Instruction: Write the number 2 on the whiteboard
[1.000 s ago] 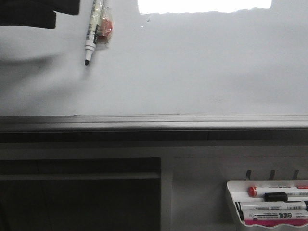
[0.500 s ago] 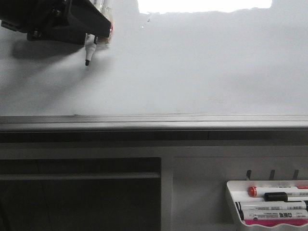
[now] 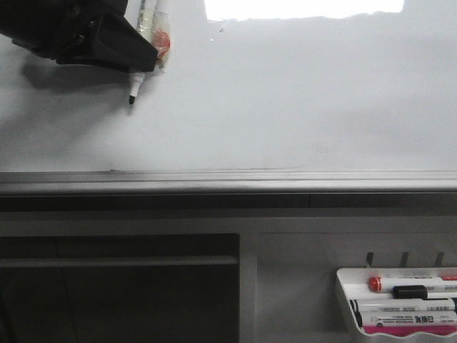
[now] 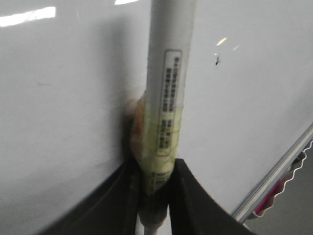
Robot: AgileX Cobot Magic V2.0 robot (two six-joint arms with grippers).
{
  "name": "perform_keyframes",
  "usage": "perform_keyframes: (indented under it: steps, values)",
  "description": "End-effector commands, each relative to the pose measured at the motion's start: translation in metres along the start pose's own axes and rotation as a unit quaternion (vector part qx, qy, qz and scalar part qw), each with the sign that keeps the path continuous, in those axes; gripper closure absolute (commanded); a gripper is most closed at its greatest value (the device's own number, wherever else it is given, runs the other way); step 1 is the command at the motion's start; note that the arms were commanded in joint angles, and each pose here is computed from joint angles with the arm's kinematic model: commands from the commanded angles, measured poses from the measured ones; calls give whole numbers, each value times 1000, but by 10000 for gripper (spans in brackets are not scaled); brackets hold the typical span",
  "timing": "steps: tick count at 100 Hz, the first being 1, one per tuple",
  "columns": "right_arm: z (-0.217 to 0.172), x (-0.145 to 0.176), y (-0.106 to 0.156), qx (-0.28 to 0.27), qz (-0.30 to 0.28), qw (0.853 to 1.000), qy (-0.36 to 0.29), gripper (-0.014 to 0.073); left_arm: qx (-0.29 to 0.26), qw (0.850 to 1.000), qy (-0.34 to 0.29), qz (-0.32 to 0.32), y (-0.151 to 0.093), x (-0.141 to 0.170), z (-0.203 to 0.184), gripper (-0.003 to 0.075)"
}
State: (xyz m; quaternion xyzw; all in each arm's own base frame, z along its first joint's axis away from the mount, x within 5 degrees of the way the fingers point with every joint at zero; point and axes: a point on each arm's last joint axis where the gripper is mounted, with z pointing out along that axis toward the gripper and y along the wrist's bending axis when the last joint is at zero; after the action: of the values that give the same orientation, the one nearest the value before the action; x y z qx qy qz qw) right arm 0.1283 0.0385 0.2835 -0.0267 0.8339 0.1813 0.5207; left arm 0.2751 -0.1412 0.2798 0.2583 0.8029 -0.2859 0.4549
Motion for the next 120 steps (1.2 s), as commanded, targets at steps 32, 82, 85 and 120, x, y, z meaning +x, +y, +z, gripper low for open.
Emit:
perform_keyframes:
  steps: [32, 82, 85, 120]
  values:
    - [9, -38, 38, -147, -104, 982, 56, 182, 121, 973, 46, 193, -83, -7, -29, 741]
    - [48, -95, 83, -332, -153, 918, 156, 182, 140, 948, 70, 277, -126, 7, -21, 741]
    - [48, -97, 84, -336, -153, 916, 157, 182, 139, 947, 70, 280, -126, 7, -21, 741]
    - [55, -104, 91, -373, -156, 895, 189, 182, 119, 951, 60, 278, -122, 4, -20, 741]
